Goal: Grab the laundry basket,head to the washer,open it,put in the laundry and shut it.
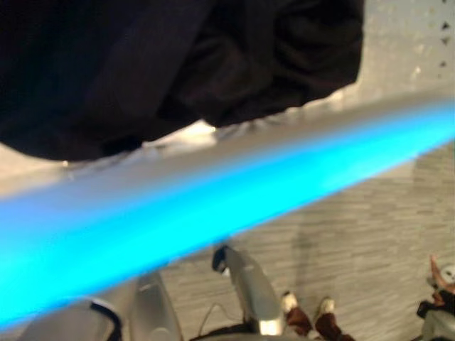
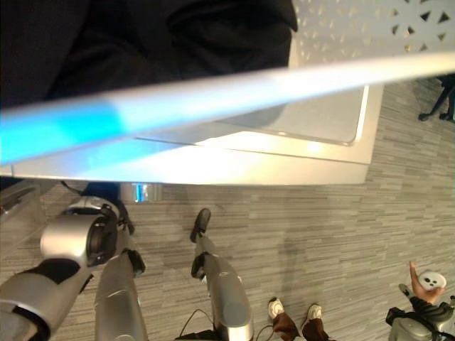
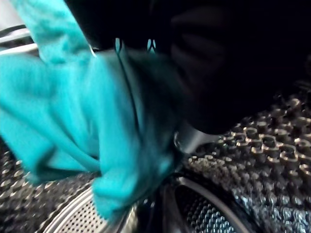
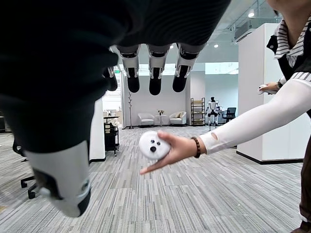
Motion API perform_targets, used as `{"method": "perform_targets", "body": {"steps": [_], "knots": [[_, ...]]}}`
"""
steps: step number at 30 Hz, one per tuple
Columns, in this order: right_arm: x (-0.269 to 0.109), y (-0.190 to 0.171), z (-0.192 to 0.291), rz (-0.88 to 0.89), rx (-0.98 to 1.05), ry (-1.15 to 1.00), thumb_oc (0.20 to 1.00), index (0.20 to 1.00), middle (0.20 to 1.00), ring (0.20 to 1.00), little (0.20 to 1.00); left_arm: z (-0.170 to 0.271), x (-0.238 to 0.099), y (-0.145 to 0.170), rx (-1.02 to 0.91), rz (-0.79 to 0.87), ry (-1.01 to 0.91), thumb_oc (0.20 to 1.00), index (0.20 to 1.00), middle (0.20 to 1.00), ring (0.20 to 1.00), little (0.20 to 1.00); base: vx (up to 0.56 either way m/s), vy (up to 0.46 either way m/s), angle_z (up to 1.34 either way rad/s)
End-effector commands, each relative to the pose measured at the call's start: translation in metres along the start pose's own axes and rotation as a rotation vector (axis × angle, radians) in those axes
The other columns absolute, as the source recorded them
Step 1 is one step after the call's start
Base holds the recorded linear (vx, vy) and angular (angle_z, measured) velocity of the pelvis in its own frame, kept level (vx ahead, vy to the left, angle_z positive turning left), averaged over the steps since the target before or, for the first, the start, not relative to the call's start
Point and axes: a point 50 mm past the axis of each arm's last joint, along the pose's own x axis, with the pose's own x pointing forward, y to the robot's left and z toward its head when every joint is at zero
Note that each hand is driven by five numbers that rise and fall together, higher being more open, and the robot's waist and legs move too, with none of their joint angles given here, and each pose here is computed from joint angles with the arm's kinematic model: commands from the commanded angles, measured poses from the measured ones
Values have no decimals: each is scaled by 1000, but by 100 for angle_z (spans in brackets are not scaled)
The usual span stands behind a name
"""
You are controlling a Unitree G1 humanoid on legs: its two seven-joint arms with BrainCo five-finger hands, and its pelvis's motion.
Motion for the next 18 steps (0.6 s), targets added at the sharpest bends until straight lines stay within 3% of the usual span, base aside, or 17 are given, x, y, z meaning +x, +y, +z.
{"method": "perform_targets", "body": {"steps": [1, 6, 12, 18], "knots": [[8, -14, 28, -10, -19, -129, 1000, 1000, 1000, 1000, 1000, 90, -11, -153, -113, -437, -233, 1000, 1000, 1000, 1000, 1000, 8, 11, -8], [4, -5, 20, 31, -29, -108, 1000, 1000, 1000, 1000, 1000, 63, -13, -144, -102, -452, -162, 1000, 1000, 1000, 1000, 1000, 1, 1, -1], [3, -3, 19, 62, -24, -105, 1000, 1000, 1000, 1000, 1000, 54, -25, -156, -88, -536, -155, 1000, 1000, 1000, 1000, 1000, 0, 0, 0], [7, -6, 28, 65, -8, -125, 1000, 1000, 1000, 1000, 1000, 34, -28, -147, 24, -563, -113, 1000, 1000, 1000, 1000, 1000, -16, -4, 1]]}}
